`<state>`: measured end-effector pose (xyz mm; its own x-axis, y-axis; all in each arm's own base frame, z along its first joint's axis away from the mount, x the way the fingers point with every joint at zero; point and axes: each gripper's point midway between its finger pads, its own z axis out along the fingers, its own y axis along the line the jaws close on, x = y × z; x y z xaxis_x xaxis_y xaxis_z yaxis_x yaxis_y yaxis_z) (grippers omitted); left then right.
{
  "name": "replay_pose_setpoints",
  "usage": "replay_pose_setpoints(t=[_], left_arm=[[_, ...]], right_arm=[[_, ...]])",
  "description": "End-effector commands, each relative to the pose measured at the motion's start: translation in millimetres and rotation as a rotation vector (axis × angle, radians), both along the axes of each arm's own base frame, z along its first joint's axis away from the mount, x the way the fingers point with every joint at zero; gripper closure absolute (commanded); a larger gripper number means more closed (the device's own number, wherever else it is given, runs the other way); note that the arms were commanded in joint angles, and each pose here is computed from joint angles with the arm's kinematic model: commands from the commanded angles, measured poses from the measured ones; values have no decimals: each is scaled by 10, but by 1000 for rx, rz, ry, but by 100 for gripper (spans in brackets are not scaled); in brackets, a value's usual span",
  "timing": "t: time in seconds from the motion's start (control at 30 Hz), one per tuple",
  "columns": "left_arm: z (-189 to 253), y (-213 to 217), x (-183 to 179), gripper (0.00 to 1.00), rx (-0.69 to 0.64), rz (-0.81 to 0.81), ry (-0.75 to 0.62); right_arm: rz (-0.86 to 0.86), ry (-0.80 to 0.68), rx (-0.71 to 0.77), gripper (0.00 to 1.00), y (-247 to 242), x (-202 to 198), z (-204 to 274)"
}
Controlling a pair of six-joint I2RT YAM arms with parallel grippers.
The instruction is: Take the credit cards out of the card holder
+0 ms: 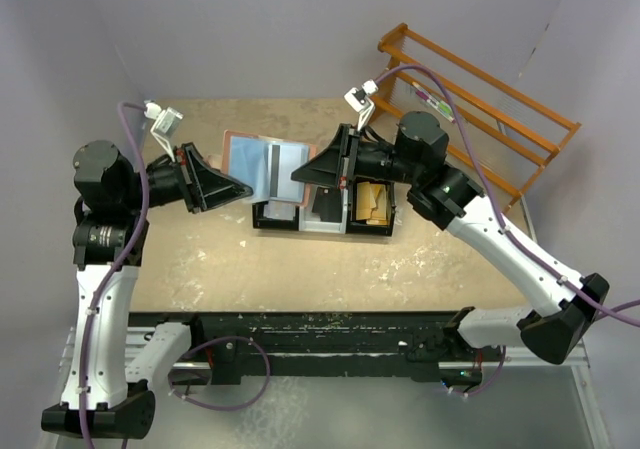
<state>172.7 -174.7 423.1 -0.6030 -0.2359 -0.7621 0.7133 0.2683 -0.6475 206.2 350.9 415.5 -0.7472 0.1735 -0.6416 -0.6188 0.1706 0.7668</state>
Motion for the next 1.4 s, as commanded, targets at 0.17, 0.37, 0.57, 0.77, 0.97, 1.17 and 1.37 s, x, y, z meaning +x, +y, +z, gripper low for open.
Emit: replay_pose_setpoints(t=[0.17,0.37,0.57,0.77,0.97,1.17,1.37], left_arm=[[-169,341,470,65,217,353,-95],[-100,249,300,7,137,300,-127],[-272,90,6,1,20,158,-71],[-274,89,-62,1,-81,188,-115],[-560,195,264,1,-32,314,-67],[-446,262,390,4,-58,388,-87],[-550,492,562,23,19,572,-55]], right_arm=[[25,-22,50,99,-58,-79,120],[-34,-8,49,100,-36,57,115],[-160,18,30,100,-9,337,85],[-239,84,87,100,68,420,79],[-265,118,73,100,301,357,49],[-258,127,82,100,424,277,60],[-260,125,98,100,404,242,79]])
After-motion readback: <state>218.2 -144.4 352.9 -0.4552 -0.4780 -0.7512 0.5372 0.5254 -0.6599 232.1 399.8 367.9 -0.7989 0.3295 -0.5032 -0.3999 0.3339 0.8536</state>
